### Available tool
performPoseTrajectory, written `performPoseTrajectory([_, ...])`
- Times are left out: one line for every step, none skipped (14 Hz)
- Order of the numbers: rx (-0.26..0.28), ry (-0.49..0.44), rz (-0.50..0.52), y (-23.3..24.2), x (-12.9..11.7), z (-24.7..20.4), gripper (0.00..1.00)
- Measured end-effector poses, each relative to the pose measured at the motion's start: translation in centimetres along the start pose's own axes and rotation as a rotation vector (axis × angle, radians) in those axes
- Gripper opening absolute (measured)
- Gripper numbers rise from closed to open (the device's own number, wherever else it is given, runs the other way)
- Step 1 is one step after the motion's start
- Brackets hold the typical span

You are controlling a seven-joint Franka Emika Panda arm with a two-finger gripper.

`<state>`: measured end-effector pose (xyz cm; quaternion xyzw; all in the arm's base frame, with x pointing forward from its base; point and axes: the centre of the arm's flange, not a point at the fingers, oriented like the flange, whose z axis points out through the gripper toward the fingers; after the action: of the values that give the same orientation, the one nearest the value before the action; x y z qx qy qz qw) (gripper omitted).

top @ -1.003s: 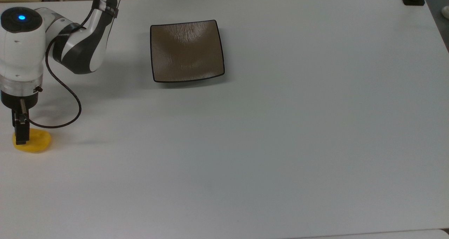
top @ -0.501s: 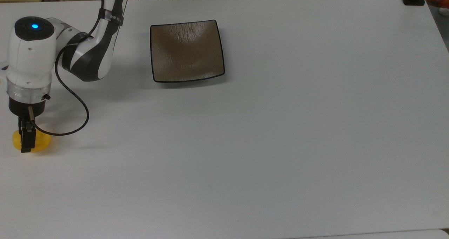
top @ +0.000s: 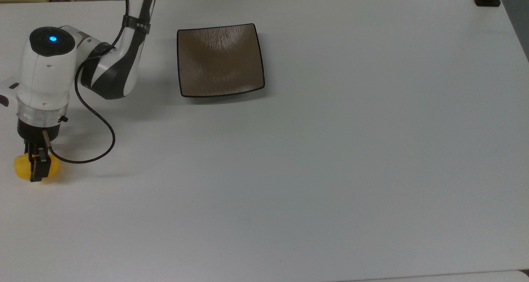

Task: Put potatoes on a ceramic plate
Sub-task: 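Close the gripper around the yellow potato, then lift the potato and carry it over the brown square plate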

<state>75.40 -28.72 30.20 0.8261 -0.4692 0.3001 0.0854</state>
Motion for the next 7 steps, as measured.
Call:
performPoseTrajectory([-0.001,0.001,-0.005,0.0,0.0,0.0,0.75])
performPoseTrajectory([0.000,0.003,-0.009,-0.1,0.1,-0.1,0.75])
performPoseTrajectory([0.007,0.009,-0.020,-0.3,0.4,-0.7,0.75])
performPoseTrajectory([0.017,0.017,-0.024,-0.7,0.9,-1.6,0.75])
performPoseTrajectory([0.034,0.031,-0.032,-1.4,1.7,-3.5,0.75])
performPoseTrajectory([0.042,0.030,-0.035,-1.8,2.2,-4.8,0.75])
performPoseTrajectory([0.046,0.019,-0.045,-2.4,2.7,-6.5,0.75])
